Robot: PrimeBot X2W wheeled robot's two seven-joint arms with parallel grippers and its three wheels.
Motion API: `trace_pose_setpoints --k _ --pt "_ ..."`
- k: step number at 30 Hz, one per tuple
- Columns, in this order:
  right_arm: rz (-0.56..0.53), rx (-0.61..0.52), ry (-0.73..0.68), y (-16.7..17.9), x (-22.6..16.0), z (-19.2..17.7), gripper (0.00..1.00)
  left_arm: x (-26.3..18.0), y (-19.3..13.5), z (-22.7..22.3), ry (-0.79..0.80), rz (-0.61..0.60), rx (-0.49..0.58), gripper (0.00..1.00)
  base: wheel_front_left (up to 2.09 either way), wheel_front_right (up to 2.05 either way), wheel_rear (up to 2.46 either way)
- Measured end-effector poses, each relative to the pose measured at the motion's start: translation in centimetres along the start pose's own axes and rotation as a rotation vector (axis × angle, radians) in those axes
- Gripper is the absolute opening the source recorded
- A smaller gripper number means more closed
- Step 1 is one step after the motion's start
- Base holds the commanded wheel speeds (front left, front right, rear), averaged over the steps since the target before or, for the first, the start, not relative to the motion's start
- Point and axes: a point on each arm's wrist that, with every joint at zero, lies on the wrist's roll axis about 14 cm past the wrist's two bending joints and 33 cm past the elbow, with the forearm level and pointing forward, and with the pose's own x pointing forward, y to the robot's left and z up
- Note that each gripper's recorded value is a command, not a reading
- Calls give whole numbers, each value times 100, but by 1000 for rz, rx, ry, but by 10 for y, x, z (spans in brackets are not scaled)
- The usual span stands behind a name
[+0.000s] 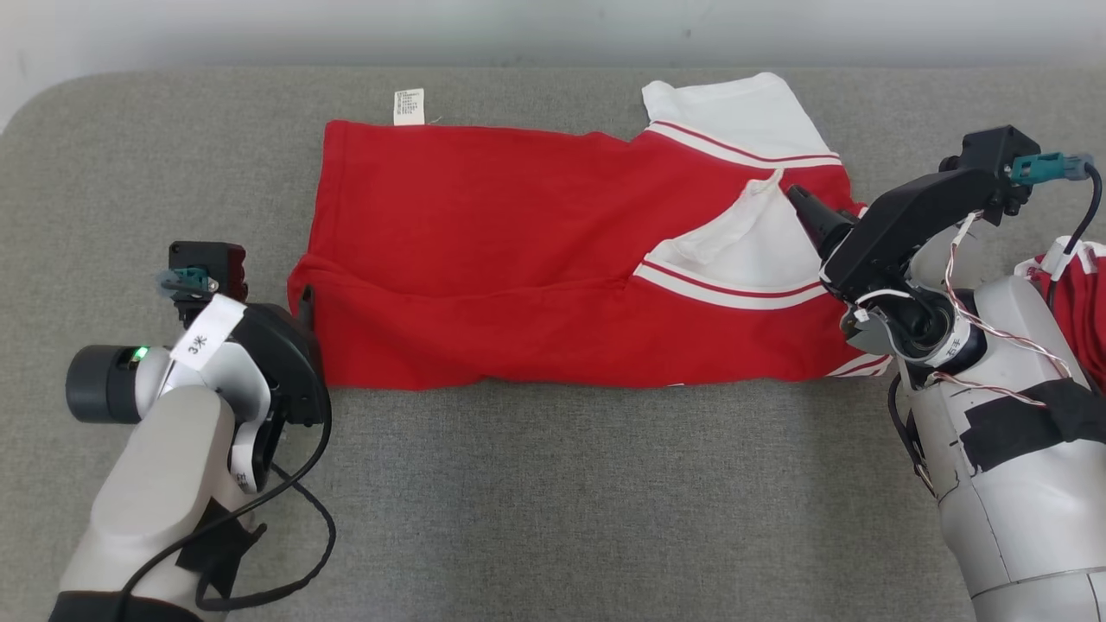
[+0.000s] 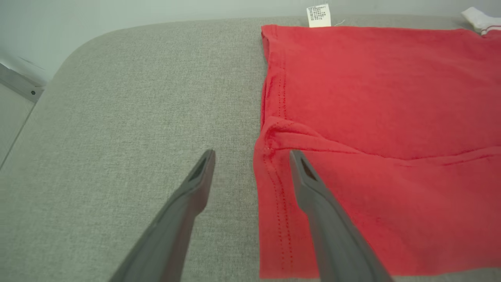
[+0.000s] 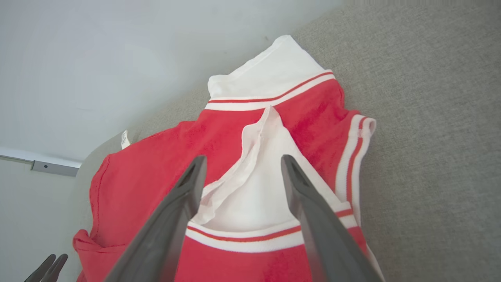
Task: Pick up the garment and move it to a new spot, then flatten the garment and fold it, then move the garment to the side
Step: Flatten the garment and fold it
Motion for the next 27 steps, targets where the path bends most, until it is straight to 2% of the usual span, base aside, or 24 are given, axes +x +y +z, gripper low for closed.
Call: trace_pose_setpoints --k 5,8,15,22,27 --pt "50 -33 -55 12 -8 9 100 -6 3 16 -67 8 16 100 0 0 0" --pt "54 -93 -70 13 -16 4 100 -12 9 14 -78 21 28 100 0 0 0" --pt "-60 -207 -100 -38 -49 -13 100 -35 1 -19 -47 3 87 100 0 0 0" --pt "-90 -227 -120 -55 -74 -32 100 -47 -6 -31 -45 -13 131 100 0 0 0" --pt "-120 -247 -126 -66 -75 -36 100 -41 -19 -32 -38 -41 141 100 0 0 0"
